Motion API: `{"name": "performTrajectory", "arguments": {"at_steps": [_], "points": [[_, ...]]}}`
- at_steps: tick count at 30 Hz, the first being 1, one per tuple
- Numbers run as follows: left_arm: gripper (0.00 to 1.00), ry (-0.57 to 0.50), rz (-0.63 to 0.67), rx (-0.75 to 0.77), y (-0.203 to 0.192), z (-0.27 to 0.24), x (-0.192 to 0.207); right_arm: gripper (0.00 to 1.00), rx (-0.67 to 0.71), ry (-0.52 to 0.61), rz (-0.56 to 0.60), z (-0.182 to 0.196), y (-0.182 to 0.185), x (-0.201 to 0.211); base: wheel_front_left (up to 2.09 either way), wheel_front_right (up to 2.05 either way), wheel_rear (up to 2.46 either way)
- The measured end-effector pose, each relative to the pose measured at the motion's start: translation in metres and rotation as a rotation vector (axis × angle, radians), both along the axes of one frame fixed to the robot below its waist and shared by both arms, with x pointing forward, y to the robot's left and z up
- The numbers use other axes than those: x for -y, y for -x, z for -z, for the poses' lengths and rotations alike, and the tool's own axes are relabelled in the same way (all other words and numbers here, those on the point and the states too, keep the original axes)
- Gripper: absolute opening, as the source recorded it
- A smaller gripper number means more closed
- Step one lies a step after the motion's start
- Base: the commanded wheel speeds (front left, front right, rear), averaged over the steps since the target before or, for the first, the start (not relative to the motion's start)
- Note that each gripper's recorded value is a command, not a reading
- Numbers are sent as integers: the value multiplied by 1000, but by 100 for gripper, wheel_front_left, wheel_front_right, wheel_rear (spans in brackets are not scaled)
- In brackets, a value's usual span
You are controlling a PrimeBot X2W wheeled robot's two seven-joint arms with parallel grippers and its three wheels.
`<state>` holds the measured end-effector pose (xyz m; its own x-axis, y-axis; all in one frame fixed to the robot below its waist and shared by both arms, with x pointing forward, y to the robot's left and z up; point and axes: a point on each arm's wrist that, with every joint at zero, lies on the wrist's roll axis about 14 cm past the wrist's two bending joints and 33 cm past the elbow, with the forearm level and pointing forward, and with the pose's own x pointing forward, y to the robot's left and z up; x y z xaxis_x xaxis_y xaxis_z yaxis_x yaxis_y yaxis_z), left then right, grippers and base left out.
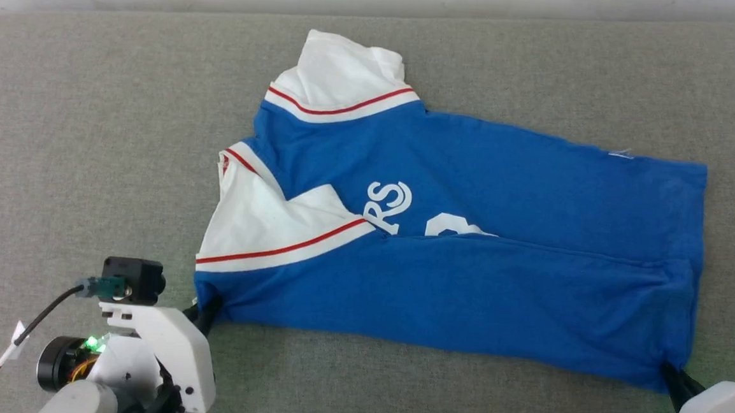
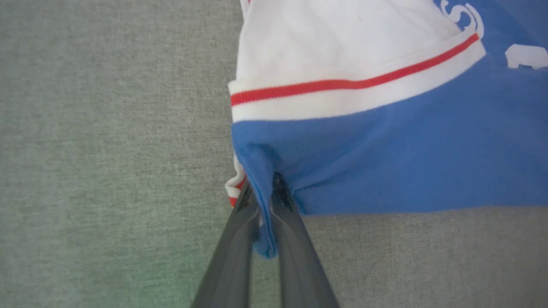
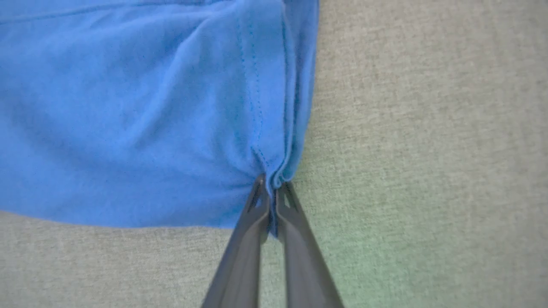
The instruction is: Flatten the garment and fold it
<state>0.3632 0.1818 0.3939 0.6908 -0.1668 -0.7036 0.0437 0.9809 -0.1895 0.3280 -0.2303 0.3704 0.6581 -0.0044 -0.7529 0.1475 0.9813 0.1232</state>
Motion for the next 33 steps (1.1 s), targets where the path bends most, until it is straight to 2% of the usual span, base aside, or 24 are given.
{"name": "performTrajectory", "arguments": {"at_steps": [9, 13, 20, 26, 27, 29, 30, 31, 32, 33], "points": [[0, 32, -22, 16, 11, -18, -8, 0, 102, 31, 24, -35, -10, 12, 0, 0, 0], [0, 52, -33, -30, 36, -23, -11, 0, 128, 47, 40, -52, -10, 22, 0, 0, 0], [0, 119, -105, -157, 96, -14, -5, 0, -10, 65, 50, -36, 27, 31, 0, 0, 0], [0, 169, -181, -159, 108, -4, -3, 0, -45, 64, 47, -24, 36, 31, 0, 0, 0], [12, 178, -191, -163, 109, -1, -2, 0, -45, 61, 46, -22, 36, 30, 0, 0, 0], [45, 192, -211, -161, 108, 6, -2, 0, -36, 53, 39, -18, 34, 26, 0, 0, 0], [85, 193, -218, -158, 106, 8, -3, 100, -32, 49, 35, -17, 33, 24, 0, 0, 0], [85, 191, -223, -150, 104, 9, -5, 100, -24, 43, 36, -16, 32, 23, 0, 0, 0], [100, 191, -222, -143, 102, 9, -5, 100, -17, 40, 36, -17, 30, 22, 0, 0, 0], [100, 196, -224, -140, 101, 9, -5, 100, -9, 35, 35, -17, 29, 21, 0, 0, 0]]}}
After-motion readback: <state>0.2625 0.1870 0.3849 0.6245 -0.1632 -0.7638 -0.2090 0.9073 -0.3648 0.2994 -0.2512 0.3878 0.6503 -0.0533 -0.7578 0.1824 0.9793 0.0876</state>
